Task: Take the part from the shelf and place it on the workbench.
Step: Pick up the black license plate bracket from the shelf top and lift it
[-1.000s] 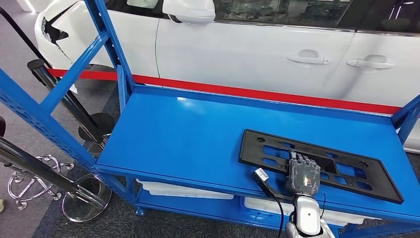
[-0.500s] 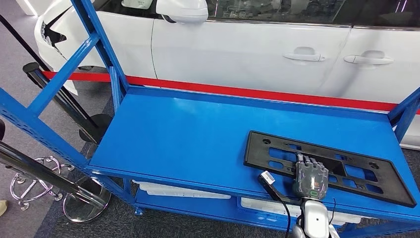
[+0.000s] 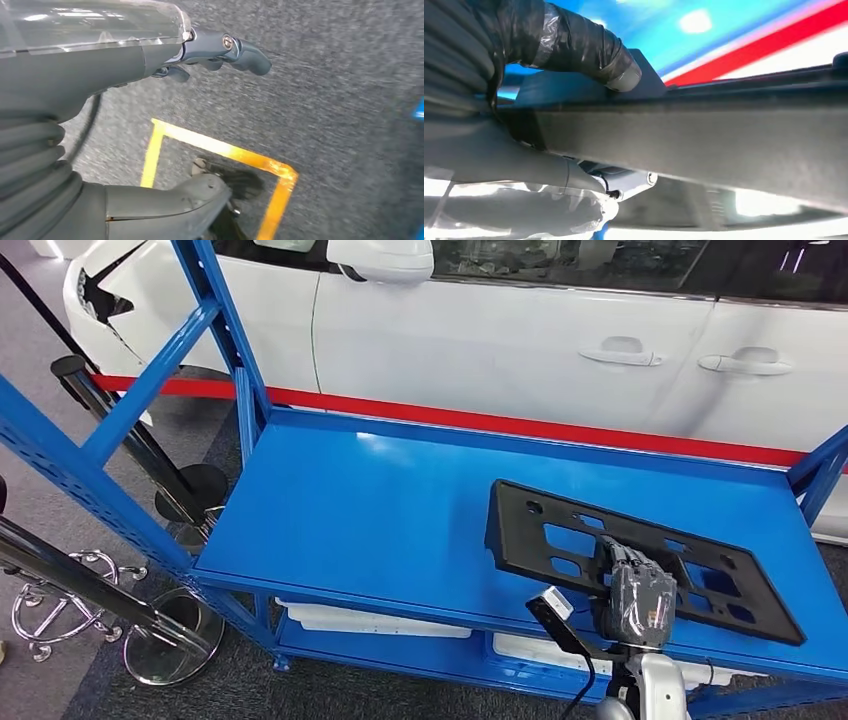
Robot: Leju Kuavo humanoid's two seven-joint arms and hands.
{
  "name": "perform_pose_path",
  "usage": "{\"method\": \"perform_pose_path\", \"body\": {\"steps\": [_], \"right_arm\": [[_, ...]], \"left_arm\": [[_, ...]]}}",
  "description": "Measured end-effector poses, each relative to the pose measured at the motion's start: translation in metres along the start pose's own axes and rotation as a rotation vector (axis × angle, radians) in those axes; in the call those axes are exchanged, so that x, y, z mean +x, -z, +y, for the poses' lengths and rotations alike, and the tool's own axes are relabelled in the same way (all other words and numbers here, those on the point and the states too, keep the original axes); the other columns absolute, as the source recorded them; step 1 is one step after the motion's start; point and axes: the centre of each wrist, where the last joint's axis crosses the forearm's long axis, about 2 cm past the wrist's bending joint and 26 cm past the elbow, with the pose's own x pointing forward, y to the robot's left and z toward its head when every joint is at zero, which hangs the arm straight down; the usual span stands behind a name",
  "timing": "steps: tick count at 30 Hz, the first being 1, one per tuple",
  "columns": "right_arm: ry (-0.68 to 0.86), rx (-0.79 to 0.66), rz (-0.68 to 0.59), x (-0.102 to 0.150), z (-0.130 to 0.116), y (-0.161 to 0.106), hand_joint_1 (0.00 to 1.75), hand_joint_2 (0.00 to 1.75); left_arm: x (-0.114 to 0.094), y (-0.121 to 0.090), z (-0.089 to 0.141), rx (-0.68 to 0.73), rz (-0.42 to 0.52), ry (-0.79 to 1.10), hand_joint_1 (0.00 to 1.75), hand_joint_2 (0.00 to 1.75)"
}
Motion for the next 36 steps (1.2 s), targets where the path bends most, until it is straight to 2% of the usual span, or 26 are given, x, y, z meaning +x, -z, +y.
{"method": "perform_pose_path", "body": {"steps": [3, 5, 10, 13, 17, 19, 28, 31, 34, 36], "right_arm": [[0.241, -0.109, -0.177, 0.014, -0.017, 0.012, 1.75, 1.75], [0.348, -0.185, -0.281, 0.028, -0.029, 0.018, 1.75, 1.75], [0.650, -0.367, -0.520, 0.065, -0.062, 0.020, 1.75, 1.75], [0.816, -0.393, -0.611, 0.086, -0.075, 0.020, 1.75, 1.75], [1.219, -0.298, -0.715, 0.115, -0.091, 0.023, 1.75, 1.75], [1.334, -0.264, -0.775, 0.126, -0.099, 0.025, 1.75, 1.75], [1.458, -0.234, -0.866, 0.139, -0.112, 0.025, 1.75, 1.75], [1.648, -0.098, -0.867, 0.142, -0.111, 0.024, 1.75, 1.75], [1.889, 0.138, -0.866, 0.146, -0.110, 0.025, 1.75, 1.75], [1.925, 0.258, -0.874, 0.144, -0.104, 0.022, 1.75, 1.75]], "left_arm": [[0.001, 0.000, -0.002, -0.057, -0.082, -0.084, 0.00, 1.75], [0.003, 0.001, -0.002, -0.058, -0.118, -0.098, 0.00, 1.75], [0.003, 0.001, -0.003, -0.023, -0.203, -0.012, 0.00, 1.75], [0.004, 0.001, -0.005, -0.051, -0.211, -0.007, 0.00, 1.75], [0.005, 0.001, -0.006, -0.095, -0.217, -0.014, 0.00, 1.75], [0.006, 0.002, -0.006, -0.100, -0.222, -0.013, 0.00, 1.75], [0.006, 0.002, -0.008, -0.107, -0.222, -0.015, 0.00, 1.75], [0.006, 0.002, -0.010, -0.110, -0.219, -0.022, 0.00, 1.75], [0.006, 0.001, -0.013, -0.108, -0.205, -0.044, 0.00, 1.75], [0.006, 0.001, -0.013, -0.103, -0.179, -0.054, 0.00, 1.75]]}}
